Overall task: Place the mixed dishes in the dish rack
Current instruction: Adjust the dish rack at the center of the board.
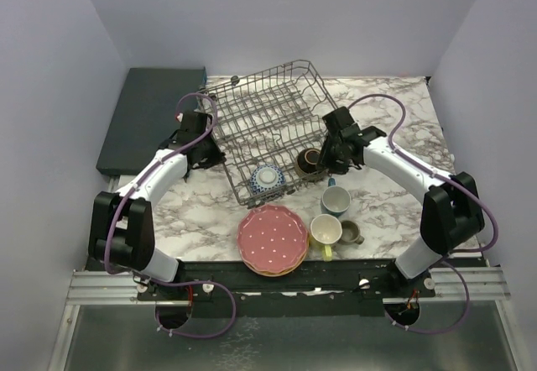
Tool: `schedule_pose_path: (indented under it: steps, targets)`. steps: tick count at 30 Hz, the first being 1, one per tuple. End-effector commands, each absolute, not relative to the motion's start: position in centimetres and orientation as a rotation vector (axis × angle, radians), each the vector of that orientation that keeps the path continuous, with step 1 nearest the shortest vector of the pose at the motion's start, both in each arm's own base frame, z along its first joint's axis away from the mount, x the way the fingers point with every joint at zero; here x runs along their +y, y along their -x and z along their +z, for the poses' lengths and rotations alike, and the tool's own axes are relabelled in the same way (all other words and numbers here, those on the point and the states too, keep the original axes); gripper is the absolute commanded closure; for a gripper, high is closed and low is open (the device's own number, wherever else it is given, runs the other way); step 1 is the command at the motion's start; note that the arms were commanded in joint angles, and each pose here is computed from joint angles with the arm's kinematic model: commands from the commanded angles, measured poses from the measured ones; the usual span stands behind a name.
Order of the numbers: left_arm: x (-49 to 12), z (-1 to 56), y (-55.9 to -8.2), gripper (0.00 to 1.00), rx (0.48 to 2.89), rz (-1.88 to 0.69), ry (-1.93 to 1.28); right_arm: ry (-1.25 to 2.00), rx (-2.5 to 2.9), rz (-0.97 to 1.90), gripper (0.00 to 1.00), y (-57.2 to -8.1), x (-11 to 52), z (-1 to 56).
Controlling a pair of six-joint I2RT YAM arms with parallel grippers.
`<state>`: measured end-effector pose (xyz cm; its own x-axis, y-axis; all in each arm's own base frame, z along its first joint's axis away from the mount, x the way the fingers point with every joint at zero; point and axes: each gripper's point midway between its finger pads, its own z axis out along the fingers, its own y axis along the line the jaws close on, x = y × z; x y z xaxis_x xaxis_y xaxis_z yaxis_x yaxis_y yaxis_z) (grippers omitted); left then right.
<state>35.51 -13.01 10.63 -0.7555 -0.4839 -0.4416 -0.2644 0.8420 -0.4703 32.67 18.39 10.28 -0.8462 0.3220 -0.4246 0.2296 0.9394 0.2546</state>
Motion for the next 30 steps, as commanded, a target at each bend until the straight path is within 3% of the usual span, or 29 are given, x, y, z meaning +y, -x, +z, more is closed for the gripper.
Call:
schedule_pose_path:
  steps: [1, 8, 30]
  targets:
    - [-16.3, 10.1, -34.6, 1.0, 2.54, -0.696, 0.448, -0.432, 2.546, 0.267, 0.65, -35.6, 17.9, 11.0]
    - [-17.7, 10.5, -35.5, 1.0, 2.549, -0.755, 0.401, -0.494, 2.5, 0.286, 0.98, -38.0, 14.8, 11.3]
    - [-27.3, 9.6, -32.9, 1.0, 2.666, -0.927, 0.082, -0.467, 2.431, 0.158, 1.0, -44.6, 9.3, 12.0]
